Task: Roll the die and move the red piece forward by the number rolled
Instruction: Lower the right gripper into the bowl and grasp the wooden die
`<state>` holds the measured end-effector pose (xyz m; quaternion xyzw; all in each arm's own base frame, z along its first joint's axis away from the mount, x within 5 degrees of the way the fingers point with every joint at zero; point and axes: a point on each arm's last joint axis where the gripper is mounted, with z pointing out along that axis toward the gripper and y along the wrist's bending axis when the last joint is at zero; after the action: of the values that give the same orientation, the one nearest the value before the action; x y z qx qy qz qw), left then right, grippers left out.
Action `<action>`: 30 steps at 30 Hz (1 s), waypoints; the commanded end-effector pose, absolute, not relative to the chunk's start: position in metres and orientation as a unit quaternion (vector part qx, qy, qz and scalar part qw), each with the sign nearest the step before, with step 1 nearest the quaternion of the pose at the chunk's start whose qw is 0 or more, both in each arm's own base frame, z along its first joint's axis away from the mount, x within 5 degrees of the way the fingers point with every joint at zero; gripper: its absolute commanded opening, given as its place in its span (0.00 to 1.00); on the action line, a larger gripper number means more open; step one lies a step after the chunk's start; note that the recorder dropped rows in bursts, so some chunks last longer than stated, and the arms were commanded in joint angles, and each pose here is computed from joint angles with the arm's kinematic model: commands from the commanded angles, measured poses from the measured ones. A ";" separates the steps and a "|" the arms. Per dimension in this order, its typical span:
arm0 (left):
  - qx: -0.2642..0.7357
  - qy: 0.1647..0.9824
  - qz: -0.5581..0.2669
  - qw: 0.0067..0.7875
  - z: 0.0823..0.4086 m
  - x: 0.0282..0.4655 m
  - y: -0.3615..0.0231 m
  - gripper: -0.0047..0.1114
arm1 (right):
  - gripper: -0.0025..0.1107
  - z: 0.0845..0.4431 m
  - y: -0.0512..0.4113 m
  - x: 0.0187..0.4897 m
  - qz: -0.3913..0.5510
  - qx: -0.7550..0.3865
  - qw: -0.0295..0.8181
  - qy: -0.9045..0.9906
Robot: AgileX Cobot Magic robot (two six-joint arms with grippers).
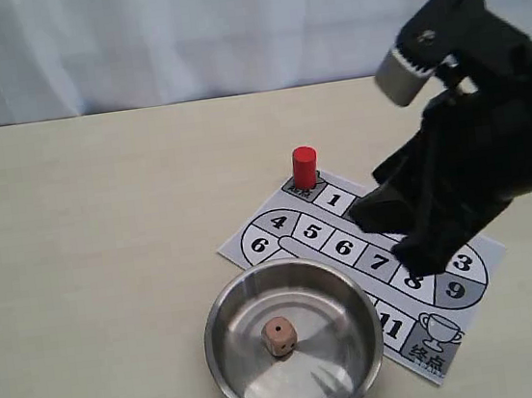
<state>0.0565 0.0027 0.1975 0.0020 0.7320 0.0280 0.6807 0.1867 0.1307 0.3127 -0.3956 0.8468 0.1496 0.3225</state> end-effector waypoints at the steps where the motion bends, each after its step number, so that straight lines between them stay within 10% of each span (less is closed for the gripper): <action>1: 0.001 0.727 0.027 0.686 0.200 0.056 0.003 0.04 | 0.41 0.302 0.156 0.194 0.158 -0.409 0.318 0.841; 14: 0.001 0.726 0.027 0.687 0.200 0.056 0.003 0.04 | 0.61 0.236 0.192 0.229 0.174 -0.373 0.248 0.877; 30: 0.001 0.726 0.027 0.687 0.200 0.056 0.003 0.04 | 0.56 0.179 0.212 0.242 0.155 -0.367 0.190 0.897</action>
<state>0.0565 0.0027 0.1975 0.0020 0.7320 0.0280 0.6807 0.2422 0.2040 0.1813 -0.3588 0.9025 0.1567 0.1793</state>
